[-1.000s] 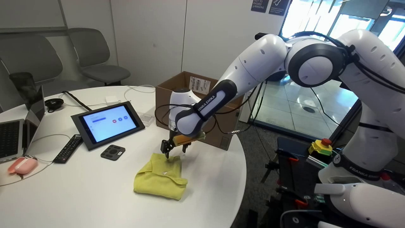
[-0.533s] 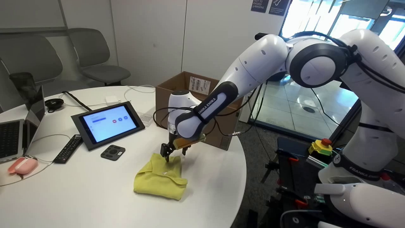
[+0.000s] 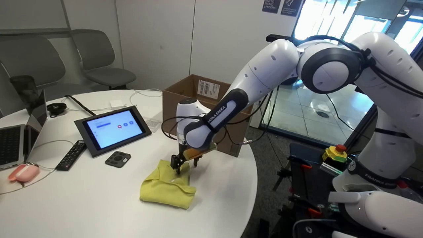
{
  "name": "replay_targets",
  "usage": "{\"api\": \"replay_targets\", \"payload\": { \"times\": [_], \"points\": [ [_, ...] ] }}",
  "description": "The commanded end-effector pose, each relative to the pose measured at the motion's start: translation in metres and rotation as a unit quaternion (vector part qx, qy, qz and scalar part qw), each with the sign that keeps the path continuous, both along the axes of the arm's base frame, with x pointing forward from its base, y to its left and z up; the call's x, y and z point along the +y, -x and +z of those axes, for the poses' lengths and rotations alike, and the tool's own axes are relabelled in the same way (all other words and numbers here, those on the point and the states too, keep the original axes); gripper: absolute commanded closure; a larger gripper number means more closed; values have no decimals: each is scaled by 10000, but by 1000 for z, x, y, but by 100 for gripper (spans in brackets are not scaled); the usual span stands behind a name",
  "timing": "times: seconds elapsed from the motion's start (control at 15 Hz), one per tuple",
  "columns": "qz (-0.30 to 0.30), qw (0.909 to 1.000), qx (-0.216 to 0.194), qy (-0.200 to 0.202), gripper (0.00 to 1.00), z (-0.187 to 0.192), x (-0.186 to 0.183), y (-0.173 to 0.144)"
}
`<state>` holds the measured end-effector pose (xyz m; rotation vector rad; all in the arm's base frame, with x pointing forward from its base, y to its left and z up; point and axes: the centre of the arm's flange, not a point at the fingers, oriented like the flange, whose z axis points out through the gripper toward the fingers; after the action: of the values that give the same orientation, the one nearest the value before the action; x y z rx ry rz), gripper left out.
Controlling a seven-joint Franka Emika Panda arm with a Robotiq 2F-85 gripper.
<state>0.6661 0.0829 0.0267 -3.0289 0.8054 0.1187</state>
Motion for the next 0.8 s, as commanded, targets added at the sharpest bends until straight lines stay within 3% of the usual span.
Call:
{"api": "replay_targets", "payload": {
  "times": [0.0, 0.13, 0.67, 0.73],
  "points": [
    [54, 10000, 80, -23, 0, -4, -2, 0],
    [63, 9999, 69, -43, 26, -2, -4, 1],
    [66, 9999, 87, -40, 90, 8, -9, 2],
    [63, 9999, 88, -41, 92, 9, -8, 2]
  ]
}}
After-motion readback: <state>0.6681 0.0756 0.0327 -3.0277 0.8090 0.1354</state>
